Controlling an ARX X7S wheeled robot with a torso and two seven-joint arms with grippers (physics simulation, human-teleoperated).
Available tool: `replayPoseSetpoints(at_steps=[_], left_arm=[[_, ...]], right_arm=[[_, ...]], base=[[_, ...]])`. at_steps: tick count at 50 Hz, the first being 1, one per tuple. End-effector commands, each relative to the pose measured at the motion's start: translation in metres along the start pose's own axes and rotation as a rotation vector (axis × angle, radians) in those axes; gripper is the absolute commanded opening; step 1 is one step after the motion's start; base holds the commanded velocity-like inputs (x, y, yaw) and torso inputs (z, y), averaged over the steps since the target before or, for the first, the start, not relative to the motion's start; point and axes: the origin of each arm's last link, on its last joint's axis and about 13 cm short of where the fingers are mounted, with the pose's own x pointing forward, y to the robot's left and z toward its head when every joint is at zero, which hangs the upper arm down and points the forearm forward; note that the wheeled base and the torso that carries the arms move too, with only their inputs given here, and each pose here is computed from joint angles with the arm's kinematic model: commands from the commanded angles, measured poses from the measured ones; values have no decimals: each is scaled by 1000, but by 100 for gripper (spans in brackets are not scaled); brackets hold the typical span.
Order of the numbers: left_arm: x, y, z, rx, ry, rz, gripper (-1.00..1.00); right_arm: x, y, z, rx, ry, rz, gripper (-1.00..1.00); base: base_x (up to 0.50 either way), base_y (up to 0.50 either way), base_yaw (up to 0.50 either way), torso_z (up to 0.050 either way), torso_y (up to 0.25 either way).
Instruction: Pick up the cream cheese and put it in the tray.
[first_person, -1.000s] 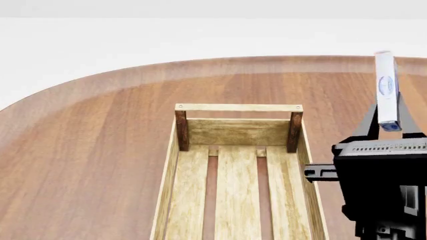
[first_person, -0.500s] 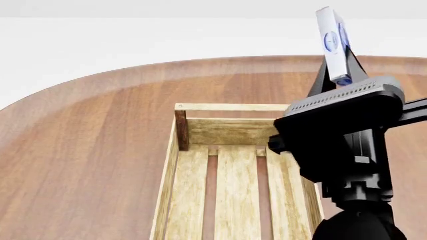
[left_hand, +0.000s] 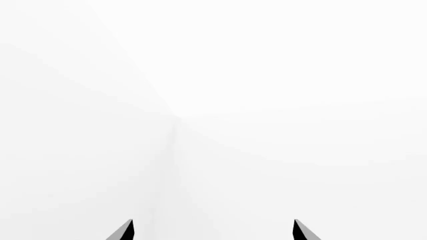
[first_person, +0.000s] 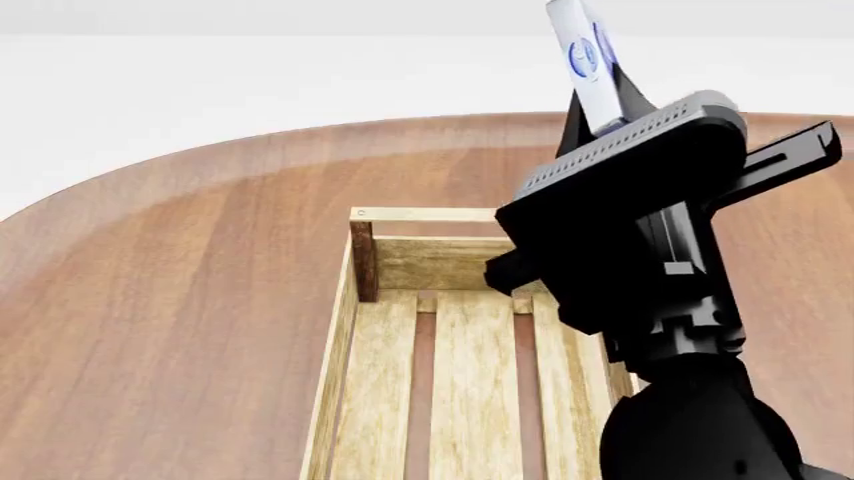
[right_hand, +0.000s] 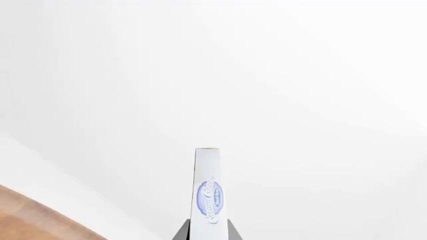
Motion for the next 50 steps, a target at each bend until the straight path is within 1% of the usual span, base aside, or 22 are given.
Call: replayPoseSetpoints(at_steps=[1, 3, 4, 6, 7, 11, 12, 14, 16, 19, 20, 24, 27, 28, 29, 30, 34, 35, 37, 40, 47, 50], left_arm=[[0, 0, -1, 0, 1, -2, 100], [0, 0, -1, 0, 3, -3, 100], [0, 0, -1, 1, 5, -4, 100], [0, -1, -1, 2, 5, -5, 100], [0, -1, -1, 2, 5, -5, 100], [0, 0, -1, 2, 5, -4, 100], [0, 0, -1, 2, 5, -5, 100], [0, 0, -1, 3, 5, -5, 100], [0, 0, -1, 2, 4, -5, 100], [-1, 0, -1, 2, 5, -7, 100], [-1, 0, -1, 2, 5, -7, 100], [-1, 0, -1, 5, 6, -12, 100], [-1, 0, -1, 5, 6, -14, 100], [-1, -1, -1, 6, 6, -15, 100], [-1, -1, -1, 6, 6, -15, 100], [-1, -1, -1, 6, 6, -15, 100], [-1, -1, -1, 7, 7, -16, 100], [-1, -1, -1, 6, 7, -16, 100], [-1, 0, -1, 6, 7, -16, 100], [-1, 0, 0, 6, 5, -15, 100], [-1, -1, -1, 6, 5, -15, 100], [-1, 0, -1, 7, 4, -14, 100]], right_arm=[[7, -8, 9, 21, -22, 47, -100], [7, -8, 10, 34, -20, 71, -100], [7, -8, 10, 57, -15, 111, -100], [7, -8, 10, 57, -5, 133, -100], [6, -7, 10, 70, 4, 166, -100], [5, -7, 10, 96, 28, 207, -100], [4, -7, 10, 127, 35, 240, -100], [3, -8, 10, 152, 36, 248, -100], [4, -11, 10, 209, 37, 262, -100], [5, -14, 9, 231, 42, 268, -100], [6, -15, 8, 261, 51, 270, -100], [8, -17, 6, 333, 67, 292, -100], [8, -17, 3, 355, 79, 308, -100], [9, -18, 2, 389, 94, 323, -100], [9, -19, 1, 388, 94, 324, -100], [9, -19, 0, 404, 102, 340, -100], [8, -20, -4, 393, 132, 357, -100], [7, -20, -6, 388, 145, 370, -100], [6, -18, -11, 410, 179, 415, -100], [3, -14, -21, 417, 211, 454, -100], [3, -13, -29, 474, 224, 470, -100], [1, -12, -28, 476, 224, 482, -100]], base=[[0, 0, 0, 0, 0], [0, 0, 0, 0, 0], [0, 0, 0, 0, 0], [0, 0, 0, 0, 0], [0, 0, 0, 0, 0], [0, 0, 0, 0, 0], [0, 0, 0, 0, 0], [0, 0, 0, 0, 5], [0, 0, 0, 0, 0], [0, 0, 0, 0, 0], [0, 0, 0, 0, 0], [0, 0, 0, 0, 0], [0, 0, 0, 0, 0], [0, 0, 0, 0, 0], [0, 0, 0, 0, 0], [0, 0, 0, 0, 0], [0, 0, 0, 0, 3], [0, 0, 0, 0, 0], [0, 0, 0, 0, 0], [0, 0, 0, 0, 0], [0, 0, 0, 0, 0], [0, 0, 0, 0, 3]])
